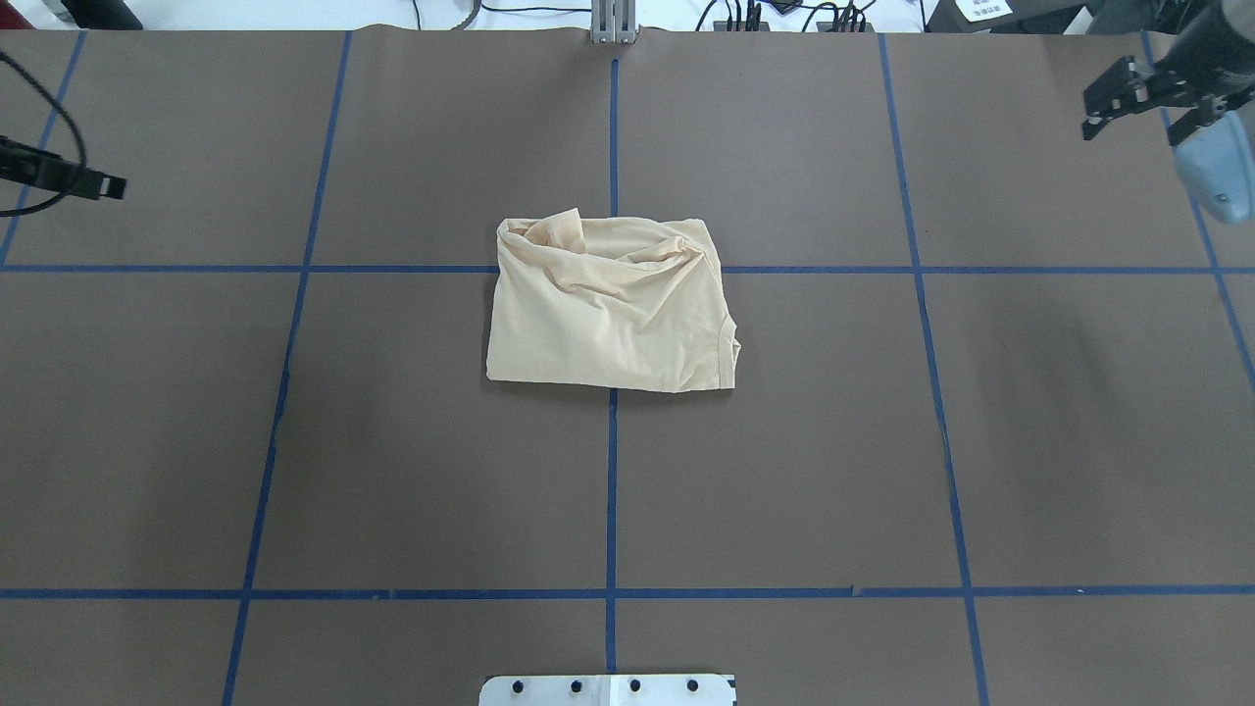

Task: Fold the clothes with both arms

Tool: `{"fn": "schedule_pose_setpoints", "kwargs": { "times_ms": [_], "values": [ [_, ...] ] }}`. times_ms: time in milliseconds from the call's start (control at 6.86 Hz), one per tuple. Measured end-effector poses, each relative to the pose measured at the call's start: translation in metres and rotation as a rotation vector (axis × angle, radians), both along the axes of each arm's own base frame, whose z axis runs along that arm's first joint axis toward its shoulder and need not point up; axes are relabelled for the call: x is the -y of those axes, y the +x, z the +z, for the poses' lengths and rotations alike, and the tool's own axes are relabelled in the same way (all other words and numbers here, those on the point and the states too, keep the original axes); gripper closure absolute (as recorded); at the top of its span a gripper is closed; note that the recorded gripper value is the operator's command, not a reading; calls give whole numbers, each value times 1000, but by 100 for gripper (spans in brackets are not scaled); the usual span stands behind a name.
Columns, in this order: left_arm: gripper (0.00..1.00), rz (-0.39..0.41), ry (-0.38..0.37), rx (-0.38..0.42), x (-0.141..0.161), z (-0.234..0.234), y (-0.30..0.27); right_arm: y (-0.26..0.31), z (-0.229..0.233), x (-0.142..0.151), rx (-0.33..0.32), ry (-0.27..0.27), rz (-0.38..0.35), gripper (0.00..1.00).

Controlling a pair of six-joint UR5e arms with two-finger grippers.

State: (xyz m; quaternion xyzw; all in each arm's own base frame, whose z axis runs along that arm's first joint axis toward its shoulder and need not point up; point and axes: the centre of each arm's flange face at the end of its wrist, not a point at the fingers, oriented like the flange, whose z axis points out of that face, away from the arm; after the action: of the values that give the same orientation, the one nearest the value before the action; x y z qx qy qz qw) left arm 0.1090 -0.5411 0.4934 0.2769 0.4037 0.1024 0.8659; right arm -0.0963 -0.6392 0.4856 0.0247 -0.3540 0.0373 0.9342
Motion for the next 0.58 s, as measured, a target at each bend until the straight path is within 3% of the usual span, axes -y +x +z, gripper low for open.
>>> {"fn": "schedule_pose_setpoints", "kwargs": {
  "times_ms": [291, 583],
  "values": [
    [0, 53, 20, 148, -10, 52, -96, 78, 60, -31, 5, 29, -57, 0],
    [0, 88, -34, 157, -20, 77, -153, 124, 103, -66, 45, 62, -111, 0]
  ]
}}
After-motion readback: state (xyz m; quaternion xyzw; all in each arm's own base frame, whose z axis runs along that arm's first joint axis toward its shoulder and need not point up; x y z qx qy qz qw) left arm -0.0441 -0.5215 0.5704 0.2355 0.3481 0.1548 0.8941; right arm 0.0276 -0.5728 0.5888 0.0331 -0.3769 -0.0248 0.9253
